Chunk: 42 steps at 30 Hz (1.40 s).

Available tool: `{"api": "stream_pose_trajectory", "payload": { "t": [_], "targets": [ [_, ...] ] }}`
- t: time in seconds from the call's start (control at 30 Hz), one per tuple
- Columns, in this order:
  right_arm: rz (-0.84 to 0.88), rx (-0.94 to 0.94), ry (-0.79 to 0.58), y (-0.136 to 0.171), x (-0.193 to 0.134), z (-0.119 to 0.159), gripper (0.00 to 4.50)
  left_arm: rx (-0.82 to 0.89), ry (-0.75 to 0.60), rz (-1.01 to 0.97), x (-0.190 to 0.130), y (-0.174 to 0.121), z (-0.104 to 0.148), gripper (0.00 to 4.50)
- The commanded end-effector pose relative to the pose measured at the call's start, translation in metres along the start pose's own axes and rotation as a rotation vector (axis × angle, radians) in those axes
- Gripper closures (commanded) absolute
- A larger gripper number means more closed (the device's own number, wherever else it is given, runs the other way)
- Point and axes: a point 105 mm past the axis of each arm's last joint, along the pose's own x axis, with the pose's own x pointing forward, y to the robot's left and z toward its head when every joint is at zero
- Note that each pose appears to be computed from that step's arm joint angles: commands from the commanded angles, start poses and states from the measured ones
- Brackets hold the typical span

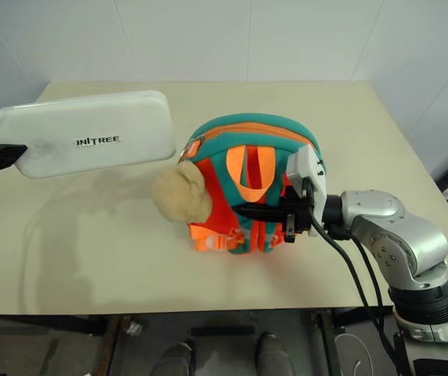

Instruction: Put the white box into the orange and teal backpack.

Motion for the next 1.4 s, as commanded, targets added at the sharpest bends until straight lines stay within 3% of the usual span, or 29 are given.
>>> {"api": "stream_pose_trajectory", "payload": {
  "t": [0.03, 0.3, 0.77, 1.17, 1.4],
  "targets": [
    [0.012, -0.043, -0.024, -0.001, 0.001, 0.01, 4.5, 0.059, 0.011, -0.141, 0.0, -0.02, 0.012, 3.34],
    [0.021, -0.044, -0.025, -0.002, 0.003, 0.009, 4.5, 0.072, 0.011, -0.201, 0.011, -0.026, 0.013, 3.34],
    [0.023, -0.046, -0.024, -0.004, 0.004, 0.007, 4.5, 0.163, 0.178, -0.255, 0.032, -0.028, 0.002, 3.34],
    [0.02, -0.059, -0.035, -0.007, 0.006, 0.009, 4.5, 0.298, 0.356, -0.405, 0.086, -0.035, 0.002, 3.34],
    [0.017, -0.067, -0.047, -0.007, 0.008, 0.011, 4.5, 0.373, 0.435, -0.393, 0.111, -0.023, 0.001, 3.34]
  ]
}}
